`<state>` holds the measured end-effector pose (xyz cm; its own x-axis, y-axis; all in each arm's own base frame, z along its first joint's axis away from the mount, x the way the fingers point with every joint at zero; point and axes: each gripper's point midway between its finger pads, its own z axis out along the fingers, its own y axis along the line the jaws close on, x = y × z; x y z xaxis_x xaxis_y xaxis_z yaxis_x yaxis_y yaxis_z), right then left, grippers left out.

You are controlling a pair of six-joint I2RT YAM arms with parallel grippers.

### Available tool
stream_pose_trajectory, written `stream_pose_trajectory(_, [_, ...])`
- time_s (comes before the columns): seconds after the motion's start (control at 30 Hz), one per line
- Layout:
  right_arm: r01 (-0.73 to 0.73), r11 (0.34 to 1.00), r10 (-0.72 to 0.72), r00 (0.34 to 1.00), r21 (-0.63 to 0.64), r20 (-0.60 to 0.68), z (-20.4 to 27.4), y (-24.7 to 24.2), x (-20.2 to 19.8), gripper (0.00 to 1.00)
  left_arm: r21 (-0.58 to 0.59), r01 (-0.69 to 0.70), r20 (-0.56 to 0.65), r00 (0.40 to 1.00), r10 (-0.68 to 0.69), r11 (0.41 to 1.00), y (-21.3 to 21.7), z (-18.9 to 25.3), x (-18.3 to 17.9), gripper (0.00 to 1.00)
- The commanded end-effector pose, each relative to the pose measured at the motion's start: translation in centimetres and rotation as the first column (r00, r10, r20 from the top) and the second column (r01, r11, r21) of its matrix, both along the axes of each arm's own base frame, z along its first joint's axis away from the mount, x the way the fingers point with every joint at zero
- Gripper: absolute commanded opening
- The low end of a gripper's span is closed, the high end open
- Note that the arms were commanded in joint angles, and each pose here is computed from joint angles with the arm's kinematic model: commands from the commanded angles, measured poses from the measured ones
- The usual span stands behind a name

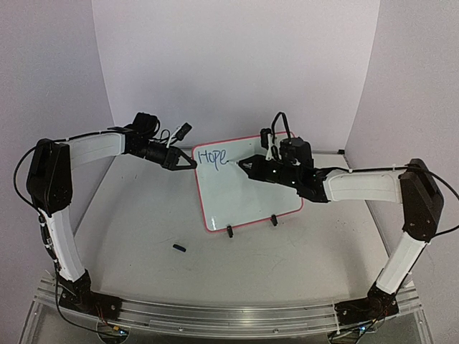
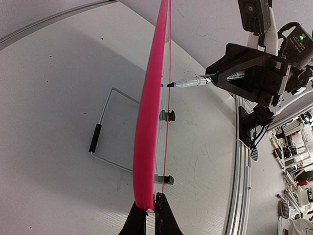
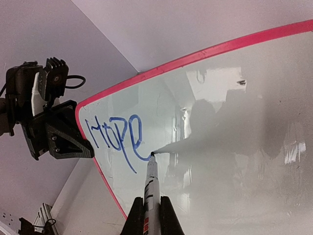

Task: Write a sentence on the whiteboard

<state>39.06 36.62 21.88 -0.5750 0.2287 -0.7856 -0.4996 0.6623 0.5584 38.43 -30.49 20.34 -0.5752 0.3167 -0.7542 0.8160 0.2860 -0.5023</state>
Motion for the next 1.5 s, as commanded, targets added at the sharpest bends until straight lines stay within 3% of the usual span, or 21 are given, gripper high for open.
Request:
stream_pose_trajectory(0.0, [-0.012,0.998,0.006,0.996,0.065,0.089,4.5,-0.8,-0.7,0.0,0.064,0.046,-0.001,0.999,-0.046,0.997,-0.9,-1.2,-1.7,0.0])
stream_pose_trajectory(0.47, [-0.131,0.99,0.122,0.984,0.058,0.132,6.4,-2.2,-2.7,0.0,0.082,0.042,0.005,0.999,-0.043,0.996,-0.7,-1.4,-1.9,0.0])
stream_pose_trajectory(1.13, [-0.216,0.975,0.21,0.972,0.047,0.109,5.4,-4.7,0.0,0.0,0.11,0.037,0.005,0.999,-0.038,0.993,-0.5,-2.1,-2.1,0.0])
stream_pose_trajectory(1.47, [-0.127,0.991,0.122,0.988,0.052,0.092,5.1,-5.9,2.1,0.0,0.112,0.036,0.014,0.999,-0.038,0.993,-0.5,-1.9,-2.1,0.0])
